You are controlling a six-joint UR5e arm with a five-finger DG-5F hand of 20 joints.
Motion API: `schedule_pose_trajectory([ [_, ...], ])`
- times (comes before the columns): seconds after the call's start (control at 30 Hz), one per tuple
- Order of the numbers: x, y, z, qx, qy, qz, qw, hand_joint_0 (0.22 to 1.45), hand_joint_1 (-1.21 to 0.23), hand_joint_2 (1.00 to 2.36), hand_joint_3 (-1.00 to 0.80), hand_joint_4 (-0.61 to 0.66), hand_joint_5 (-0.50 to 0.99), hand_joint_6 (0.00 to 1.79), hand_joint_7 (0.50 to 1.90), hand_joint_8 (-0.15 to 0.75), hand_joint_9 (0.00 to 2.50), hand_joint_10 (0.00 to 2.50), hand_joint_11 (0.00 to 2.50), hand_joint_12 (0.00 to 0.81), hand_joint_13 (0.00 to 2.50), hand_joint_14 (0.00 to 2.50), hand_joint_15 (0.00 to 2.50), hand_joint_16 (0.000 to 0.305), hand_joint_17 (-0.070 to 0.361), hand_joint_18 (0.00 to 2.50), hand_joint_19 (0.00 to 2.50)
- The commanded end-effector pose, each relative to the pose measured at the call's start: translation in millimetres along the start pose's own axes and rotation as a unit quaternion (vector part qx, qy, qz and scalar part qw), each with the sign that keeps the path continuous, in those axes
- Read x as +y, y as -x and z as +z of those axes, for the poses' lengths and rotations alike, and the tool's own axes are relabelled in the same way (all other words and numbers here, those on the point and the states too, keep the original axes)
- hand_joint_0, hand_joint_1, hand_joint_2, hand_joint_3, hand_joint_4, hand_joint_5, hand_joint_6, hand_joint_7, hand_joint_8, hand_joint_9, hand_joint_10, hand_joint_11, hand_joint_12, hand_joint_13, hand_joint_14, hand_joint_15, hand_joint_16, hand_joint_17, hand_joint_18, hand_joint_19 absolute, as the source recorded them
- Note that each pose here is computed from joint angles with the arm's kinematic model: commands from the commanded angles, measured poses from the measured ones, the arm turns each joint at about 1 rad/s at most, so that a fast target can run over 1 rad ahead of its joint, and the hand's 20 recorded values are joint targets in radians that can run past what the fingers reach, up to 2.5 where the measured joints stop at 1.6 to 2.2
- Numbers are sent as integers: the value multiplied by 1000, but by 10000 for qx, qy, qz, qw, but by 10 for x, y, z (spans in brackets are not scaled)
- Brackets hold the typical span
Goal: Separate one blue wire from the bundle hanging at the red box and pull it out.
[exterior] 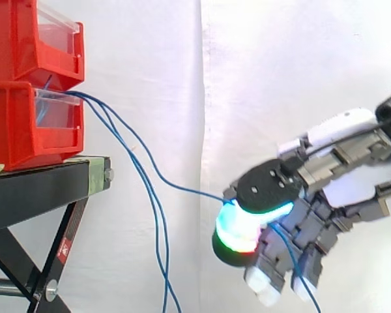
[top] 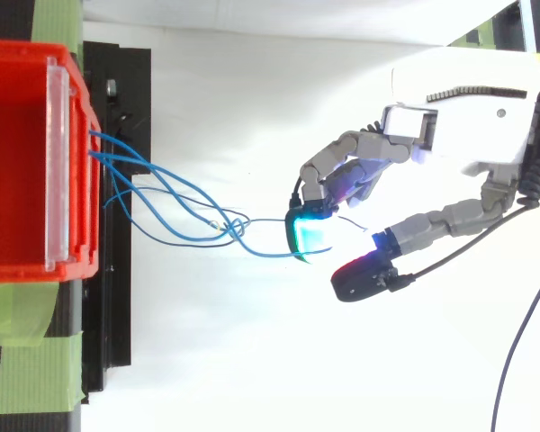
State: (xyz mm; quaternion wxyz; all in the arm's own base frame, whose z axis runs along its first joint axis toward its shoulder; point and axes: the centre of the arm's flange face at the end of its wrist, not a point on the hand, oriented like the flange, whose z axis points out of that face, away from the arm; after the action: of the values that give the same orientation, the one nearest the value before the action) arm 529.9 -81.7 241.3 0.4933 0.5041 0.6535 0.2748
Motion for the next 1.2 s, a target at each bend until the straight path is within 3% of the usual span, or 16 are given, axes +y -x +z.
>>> schedule_pose_trajectory([
  [0.0, -67, -25, 59, -164, 426, 169, 9988, 512, -823, 1234, -101, -210, -70, 875, 1080, 359, 766, 11, 411, 496, 597, 8, 452, 70, 157, 747, 441],
  [0.13, -26, -17, 92, -240, 595, 208, 9977, 512, -824, 1236, -103, -210, -70, 875, 1077, 361, 767, 9, 416, 497, 596, 8, 456, 70, 157, 745, 444],
  [0.27, -3, -47, 100, -225, 648, 212, 9974, 513, -824, 1232, -101, -211, -71, 875, 1078, 360, 769, 10, 421, 496, 598, 8, 454, 70, 157, 759, 442],
  [1.17, -3, -47, 100, -225, 648, 212, 9974, 517, -832, 1223, -95, -217, -70, 876, 1071, 354, 770, 9, 399, 492, 594, 8, 452, 69, 156, 748, 443],
])
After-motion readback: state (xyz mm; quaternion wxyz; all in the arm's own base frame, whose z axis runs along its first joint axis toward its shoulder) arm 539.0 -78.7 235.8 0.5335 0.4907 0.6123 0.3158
